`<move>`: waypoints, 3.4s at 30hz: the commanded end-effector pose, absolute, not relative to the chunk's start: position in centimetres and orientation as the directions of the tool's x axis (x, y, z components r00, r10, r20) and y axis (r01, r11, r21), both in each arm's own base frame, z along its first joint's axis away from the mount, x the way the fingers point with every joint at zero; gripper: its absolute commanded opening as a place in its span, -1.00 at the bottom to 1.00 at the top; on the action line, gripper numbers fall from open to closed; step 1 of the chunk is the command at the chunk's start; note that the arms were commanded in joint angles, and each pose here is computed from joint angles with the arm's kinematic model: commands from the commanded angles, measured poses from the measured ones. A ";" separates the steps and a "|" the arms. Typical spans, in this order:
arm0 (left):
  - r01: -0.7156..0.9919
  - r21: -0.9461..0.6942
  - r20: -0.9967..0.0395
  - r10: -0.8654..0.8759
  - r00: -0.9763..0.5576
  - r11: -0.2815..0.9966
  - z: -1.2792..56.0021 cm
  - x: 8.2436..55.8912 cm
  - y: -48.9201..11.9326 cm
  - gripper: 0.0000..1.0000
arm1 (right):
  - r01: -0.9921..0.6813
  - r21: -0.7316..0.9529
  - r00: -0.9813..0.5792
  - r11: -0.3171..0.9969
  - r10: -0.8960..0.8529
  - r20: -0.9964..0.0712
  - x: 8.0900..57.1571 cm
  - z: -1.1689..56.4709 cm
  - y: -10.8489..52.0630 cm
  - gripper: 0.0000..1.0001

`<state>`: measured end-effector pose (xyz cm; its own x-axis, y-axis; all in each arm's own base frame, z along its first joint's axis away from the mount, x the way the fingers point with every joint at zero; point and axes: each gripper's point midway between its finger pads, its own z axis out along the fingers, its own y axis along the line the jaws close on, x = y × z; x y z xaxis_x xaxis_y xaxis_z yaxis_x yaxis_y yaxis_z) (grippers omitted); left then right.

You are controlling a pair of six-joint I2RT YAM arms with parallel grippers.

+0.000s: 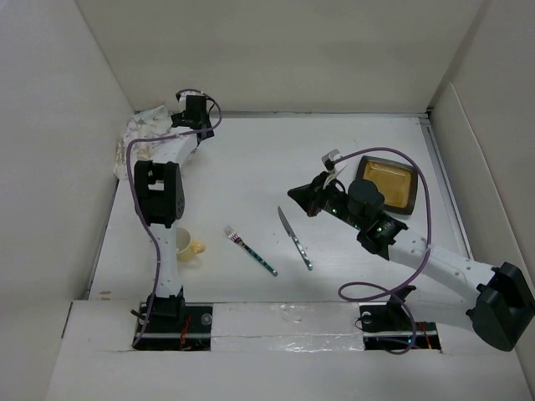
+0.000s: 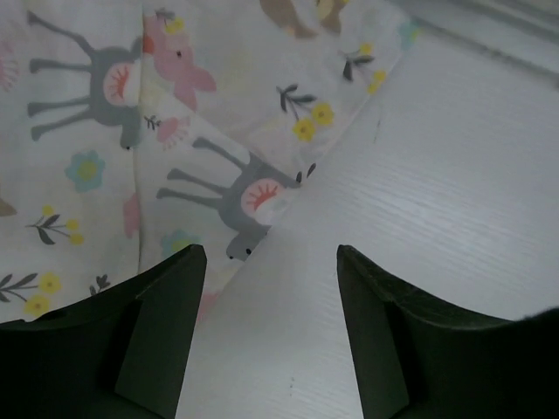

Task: Set the dinner table for one person

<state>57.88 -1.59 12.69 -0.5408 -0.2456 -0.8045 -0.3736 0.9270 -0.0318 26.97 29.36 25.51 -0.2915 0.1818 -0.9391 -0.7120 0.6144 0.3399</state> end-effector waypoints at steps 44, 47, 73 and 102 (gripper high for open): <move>0.416 0.100 -0.762 0.339 -0.552 0.904 11.8 55.4 -26.7 -1.00 | -0.486 0.339 -0.244 0.805 0.248 -0.938 30.7 25.2 25.1 -0.26; 0.438 0.172 -0.727 0.413 -0.548 0.883 10.4 53.1 -28.6 -1.00 | -0.390 0.368 -0.230 0.844 0.298 -0.927 31.4 25.2 22.4 -0.34; 0.181 0.031 -0.837 0.125 -0.532 0.983 11.0 57.2 -27.2 0.00 | -0.269 0.443 -0.315 0.855 0.356 -0.880 34.9 21.3 20.1 -0.51; 0.158 0.131 -0.829 0.196 -0.523 0.979 8.1 60.0 -27.1 -1.00 | -0.288 0.426 -0.390 0.858 0.301 -0.870 36.2 18.9 21.9 -0.67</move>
<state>58.79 -26.64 3.81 -0.6008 0.2247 -0.7672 0.1801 0.9731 0.1441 34.83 21.22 15.39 -0.4696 0.2640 -0.8425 -0.2471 0.8768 0.4124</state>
